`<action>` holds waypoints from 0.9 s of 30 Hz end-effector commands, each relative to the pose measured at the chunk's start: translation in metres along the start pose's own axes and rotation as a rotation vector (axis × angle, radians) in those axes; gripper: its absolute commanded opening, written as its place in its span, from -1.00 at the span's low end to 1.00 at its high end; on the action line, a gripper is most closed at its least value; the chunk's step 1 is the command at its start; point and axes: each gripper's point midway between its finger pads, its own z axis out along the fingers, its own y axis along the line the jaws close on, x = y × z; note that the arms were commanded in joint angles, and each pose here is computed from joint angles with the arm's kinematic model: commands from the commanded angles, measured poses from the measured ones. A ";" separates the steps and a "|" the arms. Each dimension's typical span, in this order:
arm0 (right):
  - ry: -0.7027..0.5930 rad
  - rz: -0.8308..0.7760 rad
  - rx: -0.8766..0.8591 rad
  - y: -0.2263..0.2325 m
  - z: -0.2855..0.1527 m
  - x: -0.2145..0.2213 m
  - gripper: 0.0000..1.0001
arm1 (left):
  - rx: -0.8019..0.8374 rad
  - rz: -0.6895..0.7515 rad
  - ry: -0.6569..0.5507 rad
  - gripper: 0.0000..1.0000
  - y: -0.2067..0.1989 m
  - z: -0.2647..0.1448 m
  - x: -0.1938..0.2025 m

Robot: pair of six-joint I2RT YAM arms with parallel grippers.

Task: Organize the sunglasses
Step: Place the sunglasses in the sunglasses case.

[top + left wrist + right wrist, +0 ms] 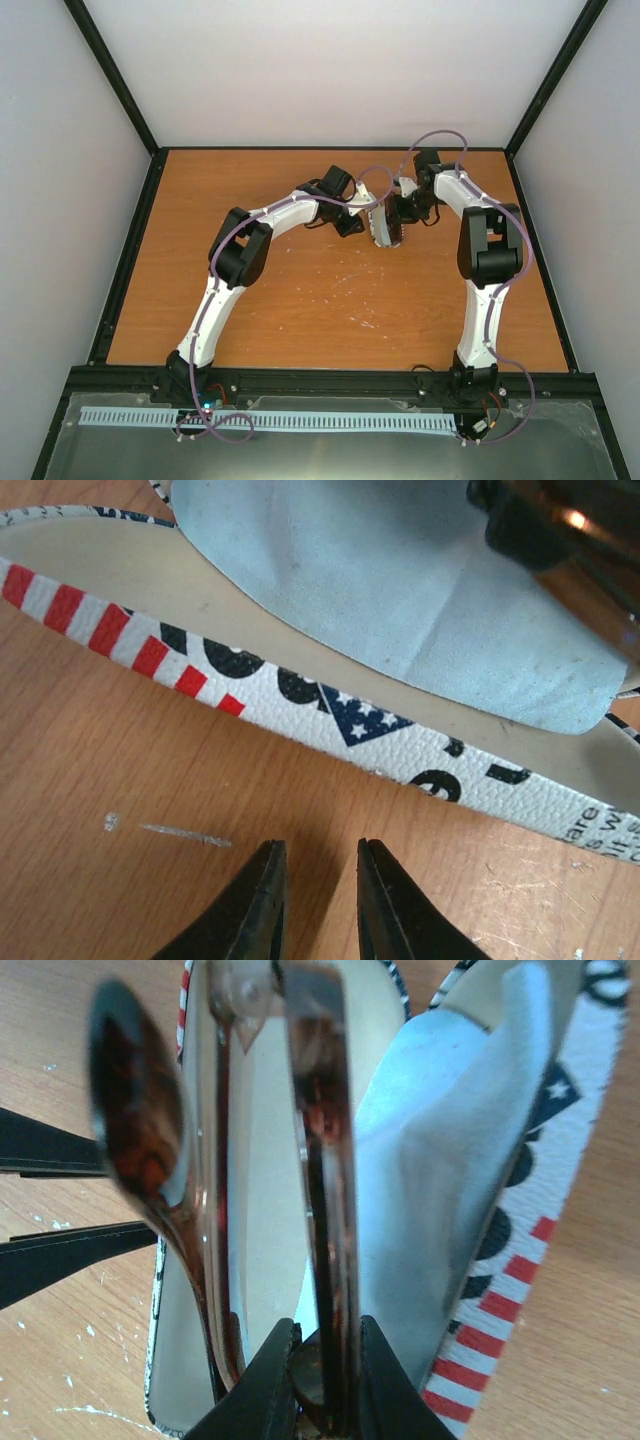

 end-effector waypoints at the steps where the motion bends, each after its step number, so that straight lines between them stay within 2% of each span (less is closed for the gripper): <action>1: 0.031 0.027 -0.063 0.008 0.009 0.001 -0.91 | -0.015 0.011 -0.080 -0.56 0.003 -0.024 -0.030; 11: 0.098 0.091 -0.035 -0.006 0.022 0.006 -0.82 | -0.012 0.009 -0.086 -0.55 0.003 -0.025 -0.031; 20: 0.097 0.123 0.058 -0.024 0.010 0.005 -0.53 | -0.009 0.017 -0.091 -0.54 0.003 -0.026 -0.034; 27: 0.102 0.120 0.103 -0.030 0.004 0.007 -0.46 | 0.004 0.017 -0.106 -0.54 0.001 -0.026 -0.043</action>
